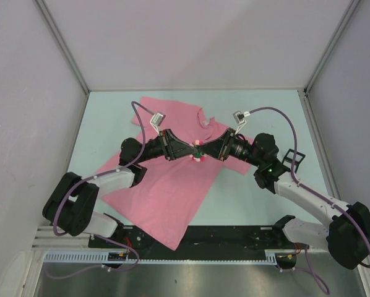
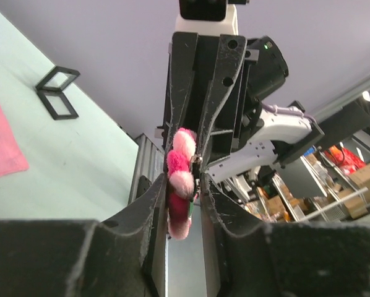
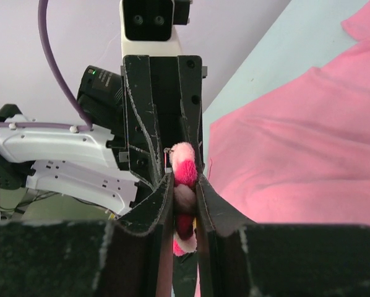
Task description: Remove the brooch from the garment
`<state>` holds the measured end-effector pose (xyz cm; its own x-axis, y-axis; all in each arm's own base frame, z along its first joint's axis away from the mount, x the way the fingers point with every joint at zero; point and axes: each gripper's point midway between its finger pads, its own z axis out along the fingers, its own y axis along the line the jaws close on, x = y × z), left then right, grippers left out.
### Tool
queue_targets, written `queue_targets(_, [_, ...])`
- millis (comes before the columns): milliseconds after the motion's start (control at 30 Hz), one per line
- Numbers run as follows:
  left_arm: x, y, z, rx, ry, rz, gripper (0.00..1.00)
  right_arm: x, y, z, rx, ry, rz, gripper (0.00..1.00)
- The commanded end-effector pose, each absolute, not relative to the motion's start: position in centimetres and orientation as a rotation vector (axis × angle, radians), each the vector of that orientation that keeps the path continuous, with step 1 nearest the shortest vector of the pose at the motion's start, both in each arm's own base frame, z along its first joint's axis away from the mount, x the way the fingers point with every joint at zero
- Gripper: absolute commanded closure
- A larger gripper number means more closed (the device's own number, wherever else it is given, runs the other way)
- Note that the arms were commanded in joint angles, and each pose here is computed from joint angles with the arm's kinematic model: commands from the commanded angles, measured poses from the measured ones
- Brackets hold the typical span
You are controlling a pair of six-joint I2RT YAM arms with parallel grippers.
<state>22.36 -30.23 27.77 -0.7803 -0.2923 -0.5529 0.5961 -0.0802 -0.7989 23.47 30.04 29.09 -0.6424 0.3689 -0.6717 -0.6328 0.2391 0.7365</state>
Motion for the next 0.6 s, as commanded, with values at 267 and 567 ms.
queue_targets(267, [19.3, -30.5, 29.8, 0.607, 1.468, -2.074, 0.74, 21.4, 30.7, 29.6, -0.444, 1.624, 1.586, 1.0])
queue_targets(567, [18.8, -30.2, 29.8, 0.652, 1.451, -2.118, 0.78, 20.7, 31.0, 29.7, -0.514, 1.594, 1.62, 1.0])
